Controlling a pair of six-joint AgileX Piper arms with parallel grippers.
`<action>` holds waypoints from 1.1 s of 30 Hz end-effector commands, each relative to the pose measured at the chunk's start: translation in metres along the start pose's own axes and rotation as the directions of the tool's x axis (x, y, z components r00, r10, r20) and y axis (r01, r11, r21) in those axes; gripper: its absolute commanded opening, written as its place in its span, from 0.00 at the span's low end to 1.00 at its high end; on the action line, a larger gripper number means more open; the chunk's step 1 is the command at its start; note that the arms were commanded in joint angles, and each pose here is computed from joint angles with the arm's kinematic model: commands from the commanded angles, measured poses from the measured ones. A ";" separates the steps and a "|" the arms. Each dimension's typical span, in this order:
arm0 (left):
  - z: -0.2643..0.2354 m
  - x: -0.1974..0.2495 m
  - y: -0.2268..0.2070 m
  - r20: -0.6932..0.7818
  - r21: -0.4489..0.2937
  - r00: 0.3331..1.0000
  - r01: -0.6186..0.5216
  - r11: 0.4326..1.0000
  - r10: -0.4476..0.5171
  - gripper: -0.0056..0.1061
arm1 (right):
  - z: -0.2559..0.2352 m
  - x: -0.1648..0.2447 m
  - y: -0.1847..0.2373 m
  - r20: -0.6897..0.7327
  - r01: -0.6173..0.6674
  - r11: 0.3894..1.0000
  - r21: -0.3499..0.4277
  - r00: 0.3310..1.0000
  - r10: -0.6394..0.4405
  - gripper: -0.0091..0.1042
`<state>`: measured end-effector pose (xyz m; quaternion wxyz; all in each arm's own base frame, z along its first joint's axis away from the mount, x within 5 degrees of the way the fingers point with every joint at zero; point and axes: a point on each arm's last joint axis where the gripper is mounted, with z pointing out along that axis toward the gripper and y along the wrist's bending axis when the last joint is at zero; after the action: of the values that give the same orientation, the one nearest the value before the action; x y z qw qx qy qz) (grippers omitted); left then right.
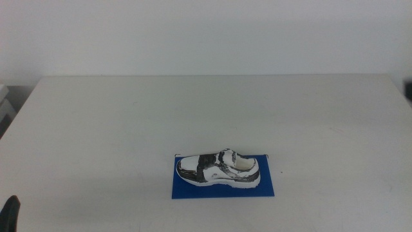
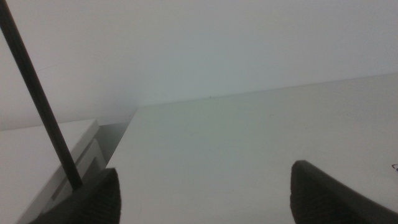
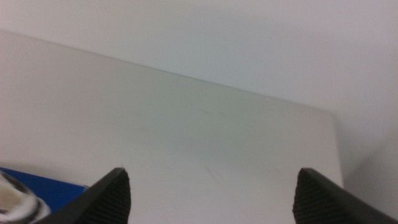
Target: Use one arm to grab the shoe from the table and place it on the mat.
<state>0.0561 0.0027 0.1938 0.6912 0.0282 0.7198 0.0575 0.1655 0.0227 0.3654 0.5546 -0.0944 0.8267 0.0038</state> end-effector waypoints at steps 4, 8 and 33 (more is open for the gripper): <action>-0.001 -0.006 0.000 0.084 0.001 0.996 0.015 1.000 -0.015 0.89 | -0.021 0.047 -0.007 0.177 -0.012 0.996 0.090 0.984 -0.004 0.89; -0.001 -0.006 0.000 0.084 0.001 0.996 0.015 1.000 -0.015 0.89 | -0.026 0.077 -0.002 0.173 -0.011 0.996 0.089 0.985 -0.005 0.89; -0.001 -0.006 0.000 0.084 0.001 0.996 0.015 1.000 -0.015 0.89 | -0.036 0.204 0.016 0.325 -0.078 0.995 0.068 0.944 0.052 0.89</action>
<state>0.0561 0.0027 0.1938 0.6912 0.0282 0.7198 0.0575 0.0552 0.0040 0.1819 0.6417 -0.0430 0.7657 0.0105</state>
